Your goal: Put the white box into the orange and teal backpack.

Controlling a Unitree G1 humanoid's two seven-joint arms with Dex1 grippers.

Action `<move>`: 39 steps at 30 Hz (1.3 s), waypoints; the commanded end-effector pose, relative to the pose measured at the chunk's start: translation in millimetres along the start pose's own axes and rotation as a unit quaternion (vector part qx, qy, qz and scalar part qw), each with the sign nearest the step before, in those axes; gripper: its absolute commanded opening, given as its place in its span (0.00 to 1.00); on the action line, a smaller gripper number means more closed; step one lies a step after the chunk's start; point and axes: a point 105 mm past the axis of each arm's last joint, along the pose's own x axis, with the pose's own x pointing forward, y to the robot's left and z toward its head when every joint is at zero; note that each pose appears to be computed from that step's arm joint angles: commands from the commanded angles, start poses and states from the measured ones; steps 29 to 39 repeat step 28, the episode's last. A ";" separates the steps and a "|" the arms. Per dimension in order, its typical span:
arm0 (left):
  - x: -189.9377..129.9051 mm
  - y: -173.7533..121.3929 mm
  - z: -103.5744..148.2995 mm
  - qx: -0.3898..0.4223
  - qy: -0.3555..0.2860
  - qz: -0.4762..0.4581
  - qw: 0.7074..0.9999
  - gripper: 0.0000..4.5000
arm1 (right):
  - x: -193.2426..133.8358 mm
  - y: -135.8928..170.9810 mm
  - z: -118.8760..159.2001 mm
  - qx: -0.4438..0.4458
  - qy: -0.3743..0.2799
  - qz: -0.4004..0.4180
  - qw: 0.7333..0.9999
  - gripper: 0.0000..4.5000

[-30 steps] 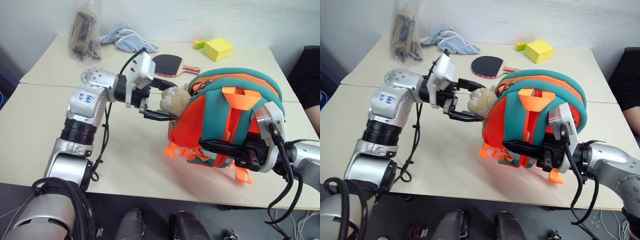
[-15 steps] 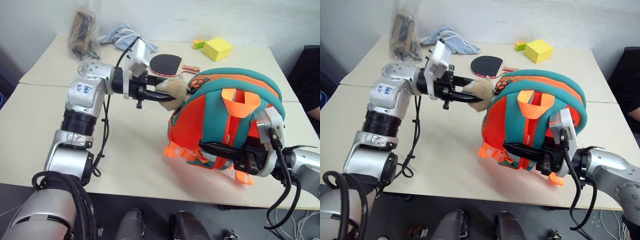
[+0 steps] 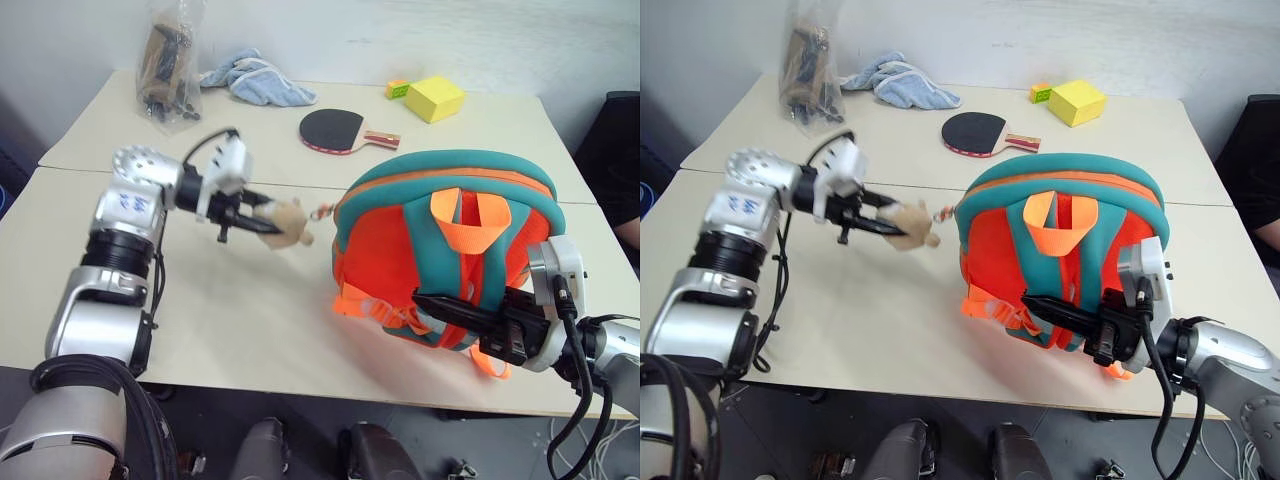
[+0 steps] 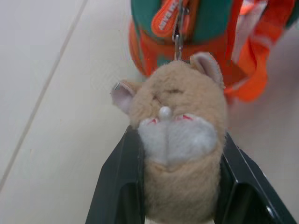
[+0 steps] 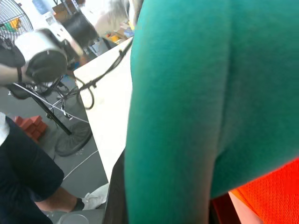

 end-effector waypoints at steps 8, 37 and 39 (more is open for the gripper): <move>73.1 -21.2 -17.2 -0.006 -0.027 -0.004 1.000 0.29 | -0.4 -22.1 12.1 -0.090 -0.008 -0.076 0.993 0.00; -127.6 -47.4 30.1 -0.206 -0.151 0.063 0.965 1.00 | -186.8 -17.3 54.4 -0.042 0.027 -0.229 0.972 1.00; -127.6 -47.4 30.1 -0.206 -0.151 0.063 0.965 1.00 | -186.8 -17.3 54.4 -0.042 0.027 -0.229 0.972 1.00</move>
